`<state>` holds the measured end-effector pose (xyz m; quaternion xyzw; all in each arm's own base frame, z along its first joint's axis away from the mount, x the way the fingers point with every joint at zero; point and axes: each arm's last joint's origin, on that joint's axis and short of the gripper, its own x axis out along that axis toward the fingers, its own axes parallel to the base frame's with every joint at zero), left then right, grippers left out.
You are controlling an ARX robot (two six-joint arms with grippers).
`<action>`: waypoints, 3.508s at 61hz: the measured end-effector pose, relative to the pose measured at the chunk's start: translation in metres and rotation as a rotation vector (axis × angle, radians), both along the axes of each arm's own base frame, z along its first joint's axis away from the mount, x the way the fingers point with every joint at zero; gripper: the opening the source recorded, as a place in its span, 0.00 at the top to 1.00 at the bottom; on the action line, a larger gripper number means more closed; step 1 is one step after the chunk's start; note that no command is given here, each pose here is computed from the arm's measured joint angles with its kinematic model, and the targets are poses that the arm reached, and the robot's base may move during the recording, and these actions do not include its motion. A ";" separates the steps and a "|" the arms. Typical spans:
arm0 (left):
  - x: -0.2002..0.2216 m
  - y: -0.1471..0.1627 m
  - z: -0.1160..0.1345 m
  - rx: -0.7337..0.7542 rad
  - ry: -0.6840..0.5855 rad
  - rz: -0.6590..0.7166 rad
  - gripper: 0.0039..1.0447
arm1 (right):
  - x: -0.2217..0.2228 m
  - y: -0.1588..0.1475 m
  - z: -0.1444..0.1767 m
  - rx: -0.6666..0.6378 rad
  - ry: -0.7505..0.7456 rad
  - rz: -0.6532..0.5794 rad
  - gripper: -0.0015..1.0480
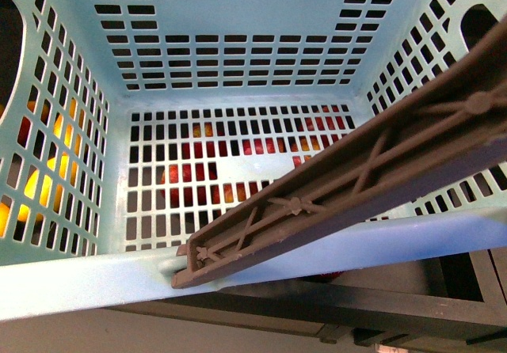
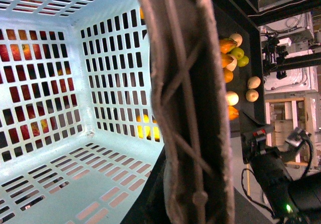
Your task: Pick lemon and mango into basket
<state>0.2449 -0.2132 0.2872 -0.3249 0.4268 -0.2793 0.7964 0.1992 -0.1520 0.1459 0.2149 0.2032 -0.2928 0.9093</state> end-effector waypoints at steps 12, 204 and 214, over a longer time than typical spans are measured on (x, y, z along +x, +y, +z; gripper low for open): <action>0.000 0.000 0.000 0.001 -0.001 0.000 0.94 | 0.037 -0.042 -0.049 0.102 0.153 -0.033 0.08; 0.000 0.000 0.000 0.001 -0.001 0.000 0.95 | 0.012 0.162 0.105 0.062 -0.192 0.866 0.37; 0.000 0.000 0.000 0.001 -0.001 0.002 0.95 | 0.009 0.186 0.090 0.068 -0.140 0.927 0.37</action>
